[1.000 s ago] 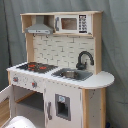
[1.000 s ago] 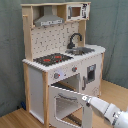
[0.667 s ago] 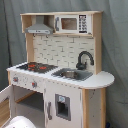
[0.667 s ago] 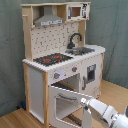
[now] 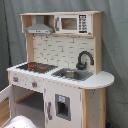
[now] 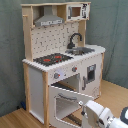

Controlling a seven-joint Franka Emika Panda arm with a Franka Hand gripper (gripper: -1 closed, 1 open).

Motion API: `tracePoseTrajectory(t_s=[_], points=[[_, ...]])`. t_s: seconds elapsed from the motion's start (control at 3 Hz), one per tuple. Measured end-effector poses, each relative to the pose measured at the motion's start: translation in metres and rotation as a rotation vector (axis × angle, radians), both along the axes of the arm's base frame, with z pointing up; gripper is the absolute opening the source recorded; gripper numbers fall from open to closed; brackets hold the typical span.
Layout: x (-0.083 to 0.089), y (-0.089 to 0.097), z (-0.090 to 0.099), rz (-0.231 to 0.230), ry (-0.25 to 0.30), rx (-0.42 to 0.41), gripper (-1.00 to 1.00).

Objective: Play with the kitchen

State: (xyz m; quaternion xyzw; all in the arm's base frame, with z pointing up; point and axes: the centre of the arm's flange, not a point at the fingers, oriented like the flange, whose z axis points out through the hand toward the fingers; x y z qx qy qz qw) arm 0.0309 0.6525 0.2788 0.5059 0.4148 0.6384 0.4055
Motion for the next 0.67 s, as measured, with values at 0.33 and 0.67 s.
tracePoseTrajectory(t_s=[0.33,0.67], points=[[0.012,-0.003,-0.014,-0.007,0.023,0.081,1.00],[0.026,-0.006,-0.027,-0.017,0.048,0.174,1.00]])
